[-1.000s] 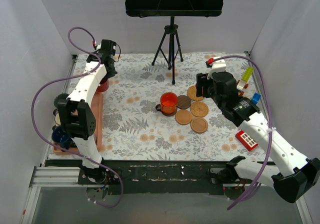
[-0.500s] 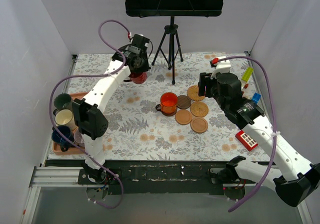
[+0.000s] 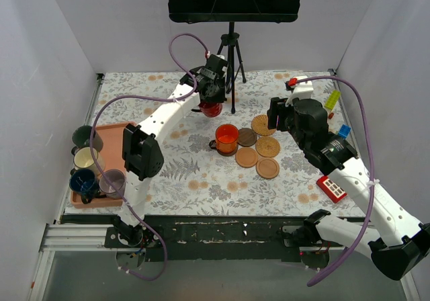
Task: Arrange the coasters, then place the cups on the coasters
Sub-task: Place the cup on the coaster.
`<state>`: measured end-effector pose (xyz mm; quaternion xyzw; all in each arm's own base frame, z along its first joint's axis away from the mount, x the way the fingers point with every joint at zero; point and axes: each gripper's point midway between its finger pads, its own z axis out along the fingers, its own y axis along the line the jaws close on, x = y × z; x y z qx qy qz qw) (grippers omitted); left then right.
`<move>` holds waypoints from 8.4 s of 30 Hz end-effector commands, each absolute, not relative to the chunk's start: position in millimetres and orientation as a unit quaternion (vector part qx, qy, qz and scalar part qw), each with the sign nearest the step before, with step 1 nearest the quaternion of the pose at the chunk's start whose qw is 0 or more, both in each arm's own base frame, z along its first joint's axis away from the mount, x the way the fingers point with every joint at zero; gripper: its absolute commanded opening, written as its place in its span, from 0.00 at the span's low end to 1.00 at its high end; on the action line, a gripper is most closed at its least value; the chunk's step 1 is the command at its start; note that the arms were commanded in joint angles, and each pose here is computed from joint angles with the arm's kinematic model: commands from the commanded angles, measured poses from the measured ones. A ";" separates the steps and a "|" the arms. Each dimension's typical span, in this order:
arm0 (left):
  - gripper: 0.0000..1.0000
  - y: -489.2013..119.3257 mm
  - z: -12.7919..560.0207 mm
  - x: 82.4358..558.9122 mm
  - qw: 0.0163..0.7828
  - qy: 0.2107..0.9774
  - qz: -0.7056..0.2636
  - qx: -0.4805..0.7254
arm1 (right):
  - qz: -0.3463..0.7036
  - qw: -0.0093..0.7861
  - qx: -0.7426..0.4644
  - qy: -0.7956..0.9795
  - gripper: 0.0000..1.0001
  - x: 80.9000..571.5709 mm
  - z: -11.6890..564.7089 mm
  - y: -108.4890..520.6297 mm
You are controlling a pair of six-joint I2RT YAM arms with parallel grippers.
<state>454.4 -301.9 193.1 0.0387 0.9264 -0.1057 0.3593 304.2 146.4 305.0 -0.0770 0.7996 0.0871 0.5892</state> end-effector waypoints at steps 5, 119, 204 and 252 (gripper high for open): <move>0.00 -354.2 252.6 476.5 0.442 0.874 -0.187 0.081 | 0.082 0.607 -0.059 0.788 0.68 305.8 316.9 139.1; 0.42 -443.7 168.5 410.5 0.358 0.882 -0.196 0.234 | 0.068 0.623 -0.036 0.778 0.68 296.1 317.1 121.2; 0.00 -453.3 163.3 396.2 0.373 0.874 -0.172 0.260 | 0.068 0.625 -0.035 0.777 0.68 294.1 317.2 119.5; 0.00 -443.5 152.7 381.7 0.375 0.876 -0.120 0.279 | 0.066 0.625 -0.034 0.777 0.68 292.4 315.5 117.5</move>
